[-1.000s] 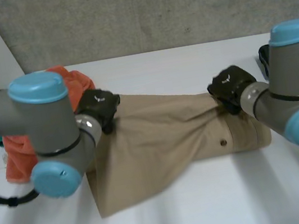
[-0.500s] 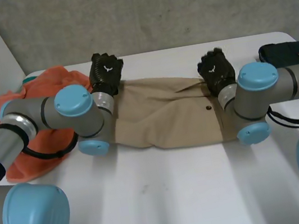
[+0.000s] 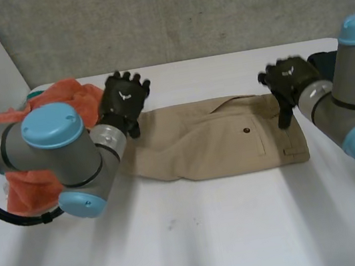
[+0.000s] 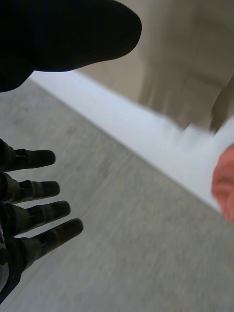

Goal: Fold the laundry.

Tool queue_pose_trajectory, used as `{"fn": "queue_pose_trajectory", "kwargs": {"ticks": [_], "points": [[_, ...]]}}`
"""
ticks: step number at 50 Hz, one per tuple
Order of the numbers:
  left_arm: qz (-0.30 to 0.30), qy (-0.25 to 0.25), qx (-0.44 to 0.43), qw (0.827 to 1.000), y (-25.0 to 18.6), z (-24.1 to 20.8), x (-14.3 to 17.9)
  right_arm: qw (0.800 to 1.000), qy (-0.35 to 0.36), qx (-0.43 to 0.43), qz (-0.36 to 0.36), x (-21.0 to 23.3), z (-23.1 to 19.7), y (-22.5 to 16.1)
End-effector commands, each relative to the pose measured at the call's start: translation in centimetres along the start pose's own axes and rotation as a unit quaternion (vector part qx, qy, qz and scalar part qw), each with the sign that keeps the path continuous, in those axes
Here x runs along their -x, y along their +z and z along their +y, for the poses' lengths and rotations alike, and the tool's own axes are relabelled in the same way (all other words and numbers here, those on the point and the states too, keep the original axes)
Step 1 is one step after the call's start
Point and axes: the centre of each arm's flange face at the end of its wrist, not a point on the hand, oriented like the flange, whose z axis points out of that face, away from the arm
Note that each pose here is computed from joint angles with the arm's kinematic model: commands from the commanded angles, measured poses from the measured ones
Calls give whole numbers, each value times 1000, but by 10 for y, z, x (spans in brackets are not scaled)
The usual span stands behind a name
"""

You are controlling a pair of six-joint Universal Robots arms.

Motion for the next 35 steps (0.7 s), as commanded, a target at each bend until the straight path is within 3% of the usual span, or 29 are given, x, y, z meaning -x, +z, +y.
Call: {"fn": "queue_pose_trajectory", "kwargs": {"ticks": [1,10,14,21,35], "points": [[22,-4,16,1000,25,35,-7,999,8,45,-21,9,23,-6],[11,0,-1,1000,64,70,-13,998,9,60,-20,10,35,-7],[-28,10,-9,1000,85,90,8,998,9,63,-24,15,41,-9],[-81,35,-62,994,110,81,37,997,11,63,-36,26,59,-13],[-57,26,-41,997,82,61,37,999,8,23,-21,27,60,-1]]}}
